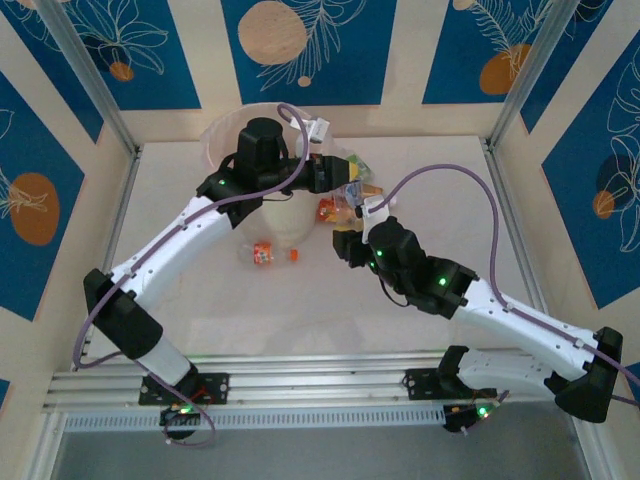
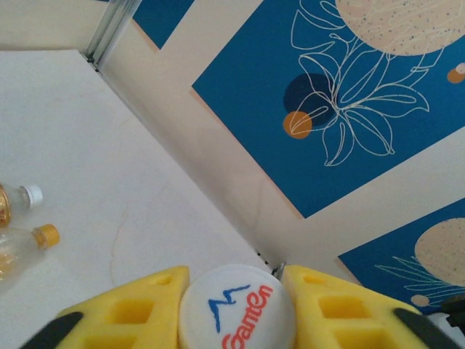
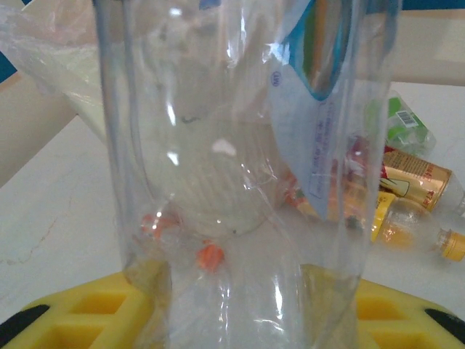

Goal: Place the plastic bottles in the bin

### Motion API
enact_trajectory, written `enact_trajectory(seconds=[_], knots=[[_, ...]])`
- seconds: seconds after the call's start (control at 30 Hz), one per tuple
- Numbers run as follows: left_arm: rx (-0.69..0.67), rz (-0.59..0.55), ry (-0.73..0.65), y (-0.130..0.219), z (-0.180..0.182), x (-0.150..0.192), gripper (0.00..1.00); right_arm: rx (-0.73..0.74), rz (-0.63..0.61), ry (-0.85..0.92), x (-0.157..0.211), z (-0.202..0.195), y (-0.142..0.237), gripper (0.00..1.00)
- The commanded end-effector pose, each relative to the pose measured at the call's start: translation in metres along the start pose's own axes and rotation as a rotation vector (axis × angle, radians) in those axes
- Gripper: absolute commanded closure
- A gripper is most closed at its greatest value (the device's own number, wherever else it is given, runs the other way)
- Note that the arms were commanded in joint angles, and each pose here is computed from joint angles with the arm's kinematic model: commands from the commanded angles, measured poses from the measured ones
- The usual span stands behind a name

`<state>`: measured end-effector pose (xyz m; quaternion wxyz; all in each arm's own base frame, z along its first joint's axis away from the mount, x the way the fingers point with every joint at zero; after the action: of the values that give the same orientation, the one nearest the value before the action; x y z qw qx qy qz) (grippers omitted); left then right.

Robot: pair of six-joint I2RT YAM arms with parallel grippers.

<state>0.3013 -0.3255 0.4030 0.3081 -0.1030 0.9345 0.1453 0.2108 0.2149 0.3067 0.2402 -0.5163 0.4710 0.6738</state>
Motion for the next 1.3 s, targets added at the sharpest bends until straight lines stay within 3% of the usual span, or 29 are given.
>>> enact_trajectory(seconds=[0.0, 0.17, 0.23, 0.3, 0.37, 0.5, 0.83, 1.07, 1.27], knots=[[0.058, -0.005, -0.042, 0.002, -0.018, -0.005, 0.8, -0.015, -0.042, 0.0, -0.013, 0.005, 0.003, 0.53], [0.04, -0.021, -0.067, 0.007, -0.02, -0.006, 1.0, -0.005, -0.034, -0.002, -0.015, 0.005, 0.001, 0.49], [0.026, -0.034, -0.075, 0.009, -0.019, -0.006, 1.0, -0.003, -0.031, 0.001, -0.016, 0.005, 0.0, 0.46], [0.012, -0.05, -0.092, 0.012, -0.02, -0.009, 1.0, -0.002, -0.033, 0.002, -0.018, 0.005, 0.002, 0.36], [-0.01, -0.07, -0.12, 0.018, -0.023, -0.013, 1.0, -0.002, -0.033, 0.004, -0.021, 0.005, 0.003, 0.2], [-0.082, -0.127, -0.186, 0.034, -0.028, -0.023, 1.0, 0.001, -0.033, 0.009, -0.026, 0.003, 0.007, 0.02], [-0.252, -0.362, -0.322, 0.102, -0.042, -0.075, 1.0, -0.022, -0.009, -0.004, -0.025, 0.004, 0.01, 0.01], [-0.386, -0.519, -0.332, 0.146, -0.022, -0.12, 1.0, -0.018, 0.02, -0.001, -0.026, 0.006, 0.007, 0.01], [-0.464, -0.594, -0.332, 0.162, -0.001, -0.15, 1.0, 0.01, 0.061, -0.005, -0.02, 0.005, 0.0, 0.01]])
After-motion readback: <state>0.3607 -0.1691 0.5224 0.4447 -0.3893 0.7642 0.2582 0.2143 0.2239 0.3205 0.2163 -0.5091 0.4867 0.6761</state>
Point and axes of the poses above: each hand's point on the last joint's axis, 136 mm out from that joint toward the fingers, its own y axis back along the fingers, its own z axis along the line the jaws close on, x = y × z, the point moved 5 cm from there along y, back along the fingers, and after that the axes turned 10 degrees about y, right-handed, at the moved point
